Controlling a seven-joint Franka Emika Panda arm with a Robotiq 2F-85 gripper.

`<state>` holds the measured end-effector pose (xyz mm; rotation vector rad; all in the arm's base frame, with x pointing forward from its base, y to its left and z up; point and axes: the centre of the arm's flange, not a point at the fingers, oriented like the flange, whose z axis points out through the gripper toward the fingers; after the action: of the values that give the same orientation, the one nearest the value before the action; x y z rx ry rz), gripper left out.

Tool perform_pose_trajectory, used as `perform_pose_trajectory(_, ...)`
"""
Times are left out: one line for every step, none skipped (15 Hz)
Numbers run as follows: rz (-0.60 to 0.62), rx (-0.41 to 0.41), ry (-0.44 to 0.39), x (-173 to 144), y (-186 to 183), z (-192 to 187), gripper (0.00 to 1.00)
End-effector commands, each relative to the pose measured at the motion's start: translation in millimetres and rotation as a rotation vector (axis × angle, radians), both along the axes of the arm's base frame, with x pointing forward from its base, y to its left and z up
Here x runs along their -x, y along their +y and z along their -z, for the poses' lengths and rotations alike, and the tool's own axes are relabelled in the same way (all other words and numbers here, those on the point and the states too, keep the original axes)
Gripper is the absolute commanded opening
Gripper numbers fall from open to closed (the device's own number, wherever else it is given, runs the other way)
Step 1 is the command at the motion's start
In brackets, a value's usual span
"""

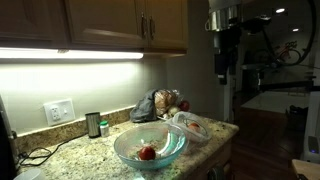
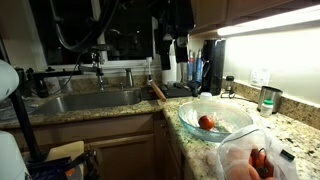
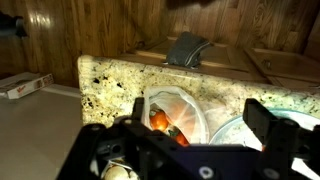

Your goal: Pick up a tomato from the carrier and put it in the bowl

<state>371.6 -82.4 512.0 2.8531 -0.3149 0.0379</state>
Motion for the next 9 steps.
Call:
perform_pose_trajectory(0.046, -0.003, -0.018, -13.4, -12.7, 11.9, 1.00)
perform_pose_trajectory(0.053, -0.005, -0.021, -15.7, -15.7, 14.7, 1.00)
perform_pose_trajectory(0.064, -0.007, -0.023, -18.3, -20.5, 17.6, 1.00)
perform_pose_trajectory(0.074, -0.008, -0.023, -20.4, -24.2, 20.7, 1.00)
perform_pose_trajectory(0.088, -0.010, -0.026, -22.8, -30.5, 23.2, 1.00)
perform_pose_trajectory(0.100, -0.014, -0.027, -24.7, -35.4, 25.9, 1.00)
perform_pose_trajectory(0.113, -0.016, -0.028, -26.8, -41.4, 27.7, 1.00)
perform_pose_trajectory(0.117, -0.022, -0.028, -28.6, -46.6, 29.2, 1.00)
perform_pose_trajectory(0.128, -0.021, -0.033, -30.8, -52.3, 30.2, 1.00)
